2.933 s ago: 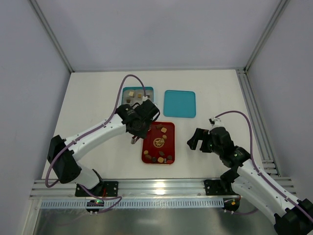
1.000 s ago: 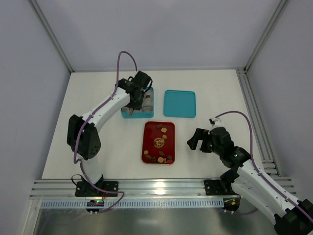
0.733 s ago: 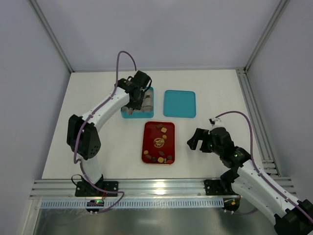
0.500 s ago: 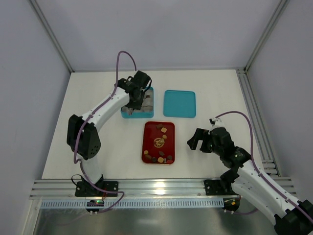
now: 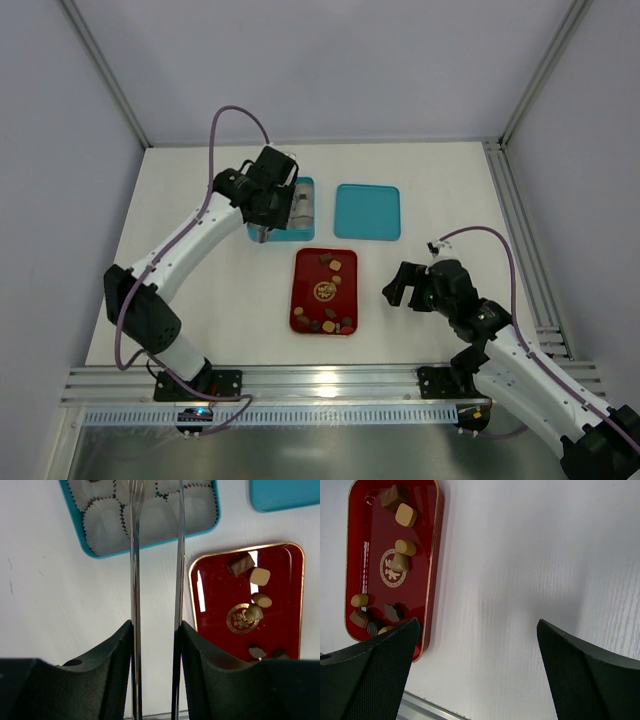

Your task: Pack the chocolate

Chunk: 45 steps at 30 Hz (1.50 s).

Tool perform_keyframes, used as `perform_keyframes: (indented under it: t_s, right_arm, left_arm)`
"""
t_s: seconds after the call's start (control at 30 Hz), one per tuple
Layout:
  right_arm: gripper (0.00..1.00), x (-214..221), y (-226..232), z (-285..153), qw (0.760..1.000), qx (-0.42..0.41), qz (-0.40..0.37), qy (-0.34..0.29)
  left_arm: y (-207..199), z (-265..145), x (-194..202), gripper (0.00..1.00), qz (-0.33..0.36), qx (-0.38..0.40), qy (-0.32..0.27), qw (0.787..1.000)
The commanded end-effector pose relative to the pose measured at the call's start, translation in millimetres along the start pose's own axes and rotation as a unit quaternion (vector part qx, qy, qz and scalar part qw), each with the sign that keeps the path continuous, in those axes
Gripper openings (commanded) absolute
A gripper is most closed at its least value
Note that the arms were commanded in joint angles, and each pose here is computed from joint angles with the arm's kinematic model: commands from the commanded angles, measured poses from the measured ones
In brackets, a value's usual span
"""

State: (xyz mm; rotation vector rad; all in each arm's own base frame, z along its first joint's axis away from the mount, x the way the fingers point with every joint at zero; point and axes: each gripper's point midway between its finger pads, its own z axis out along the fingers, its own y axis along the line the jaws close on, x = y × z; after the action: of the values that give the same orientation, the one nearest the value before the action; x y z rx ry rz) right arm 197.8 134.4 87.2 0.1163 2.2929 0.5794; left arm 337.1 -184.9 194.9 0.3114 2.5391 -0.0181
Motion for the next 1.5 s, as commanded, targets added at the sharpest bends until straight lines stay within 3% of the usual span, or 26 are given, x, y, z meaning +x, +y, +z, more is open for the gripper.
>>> perform_keyframes:
  t_s: [0.0, 0.3, 0.53, 0.97, 1.47]
  right_arm:
    - [1.0, -9.9, 8.5, 1.5, 1.0, -0.013, 0.0, -0.015]
    - [1.0, -14.8, 11.6, 1.2, 1.0, -0.015, 0.0, -0.018]
    - [1.0, -12.7, 10.7, -1.0, 1.0, -0.015, 0.004, -0.017]
    - [1.0, -10.4, 5.6, -5.3, 1.0, -0.007, 0.003, -0.019]
    - [1.0, -9.0, 6.0, -4.7, 1.0, -0.01, 0.003, -0.018]
  left_arm:
    - [-19.0, -33.5, 4.6, 0.41, -0.012, 0.05, -0.03, 0.998]
    - [-58.8, -77.9, 50.7, 0.42, 0.005, 0.106, -0.037, 0.994]
    - [-86.6, -88.8, 84.4, 0.42, 0.028, 0.129, -0.023, 0.991]
    - [-127.0, -63.9, 116.8, 0.43, 0.072, 0.125, 0.023, 0.989]
    - [-139.9, -39.9, 131.8, 0.43, 0.102, 0.1, 0.048, 0.989]
